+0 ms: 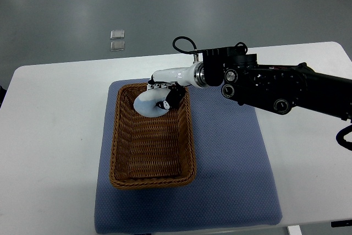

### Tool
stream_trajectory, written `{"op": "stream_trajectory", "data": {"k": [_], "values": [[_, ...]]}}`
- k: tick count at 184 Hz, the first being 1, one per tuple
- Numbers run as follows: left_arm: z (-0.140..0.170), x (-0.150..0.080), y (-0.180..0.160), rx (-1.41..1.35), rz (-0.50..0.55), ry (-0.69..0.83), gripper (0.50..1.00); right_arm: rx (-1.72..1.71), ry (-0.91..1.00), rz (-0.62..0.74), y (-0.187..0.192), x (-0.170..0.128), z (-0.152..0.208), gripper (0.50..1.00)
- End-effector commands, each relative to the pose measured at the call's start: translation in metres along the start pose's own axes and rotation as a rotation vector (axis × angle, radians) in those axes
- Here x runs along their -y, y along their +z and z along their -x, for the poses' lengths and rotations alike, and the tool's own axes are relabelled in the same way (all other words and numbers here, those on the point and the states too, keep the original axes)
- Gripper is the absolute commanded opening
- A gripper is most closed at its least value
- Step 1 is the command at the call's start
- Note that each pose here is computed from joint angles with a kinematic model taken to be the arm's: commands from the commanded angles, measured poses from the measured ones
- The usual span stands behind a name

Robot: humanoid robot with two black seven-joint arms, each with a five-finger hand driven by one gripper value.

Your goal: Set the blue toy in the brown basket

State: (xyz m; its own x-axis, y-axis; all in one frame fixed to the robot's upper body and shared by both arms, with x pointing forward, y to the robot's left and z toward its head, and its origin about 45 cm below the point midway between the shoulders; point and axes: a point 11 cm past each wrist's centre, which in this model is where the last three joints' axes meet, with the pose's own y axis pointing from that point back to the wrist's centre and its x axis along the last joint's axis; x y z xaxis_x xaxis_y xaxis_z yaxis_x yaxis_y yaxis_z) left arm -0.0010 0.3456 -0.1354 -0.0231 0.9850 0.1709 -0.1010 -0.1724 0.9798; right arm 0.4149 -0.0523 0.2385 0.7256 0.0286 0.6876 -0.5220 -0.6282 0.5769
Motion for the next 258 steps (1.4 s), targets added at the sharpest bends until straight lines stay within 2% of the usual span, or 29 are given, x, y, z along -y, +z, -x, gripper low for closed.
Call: {"op": "stream_trajectory", "data": {"k": [1,11,34,76,105,127,136,203,237,258], "values": [[0.0,0.0,0.0,0.0,0.0,0.0,1.0,0.01,-0.004,-0.004,0.0,0.002,0.005,0.633],[0.0,0.0,0.0,0.0,0.0,0.0,1.0,0.012,-0.009,-0.007,-0.001,0.003,0.007,0.686],[0.0,0.0,0.0,0.0,0.001,0.0,1.0,0.021,-0.01,-0.008,0.0,0.004,0.01,0.754],[0.0,0.0,0.0,0.0,0.0,0.0,1.0,0.024,-0.007,-0.008,0.0,0.003,0.009,0.795],[0.0,0.0,0.0,0.0,0.001,0.0,1.0,0.032,-0.007,-0.01,0.001,0.003,0.008,0.854],[0.0,0.0,0.0,0.0,0.0,0.0,1.0,0.037,-0.004,-0.013,0.001,0.002,0.007,0.862],[0.0,0.0,0.0,0.0,0.0,0.0,1.0,0.038,-0.001,-0.013,0.002,0.001,0.005,0.901],[0.0,0.0,0.0,-0.001,0.0,0.0,1.0,0.155,0.123,-0.08,0.002,-0.016,-0.034,0.903],[0.0,0.0,0.0,0.0,0.001,0.0,1.0,0.295,0.236,-0.069,0.026,-0.023,-0.05,0.903],[0.0,0.0,0.0,-0.001,0.001,0.0,1.0,0.421,0.347,-0.065,0.047,-0.035,-0.072,0.901]]}}
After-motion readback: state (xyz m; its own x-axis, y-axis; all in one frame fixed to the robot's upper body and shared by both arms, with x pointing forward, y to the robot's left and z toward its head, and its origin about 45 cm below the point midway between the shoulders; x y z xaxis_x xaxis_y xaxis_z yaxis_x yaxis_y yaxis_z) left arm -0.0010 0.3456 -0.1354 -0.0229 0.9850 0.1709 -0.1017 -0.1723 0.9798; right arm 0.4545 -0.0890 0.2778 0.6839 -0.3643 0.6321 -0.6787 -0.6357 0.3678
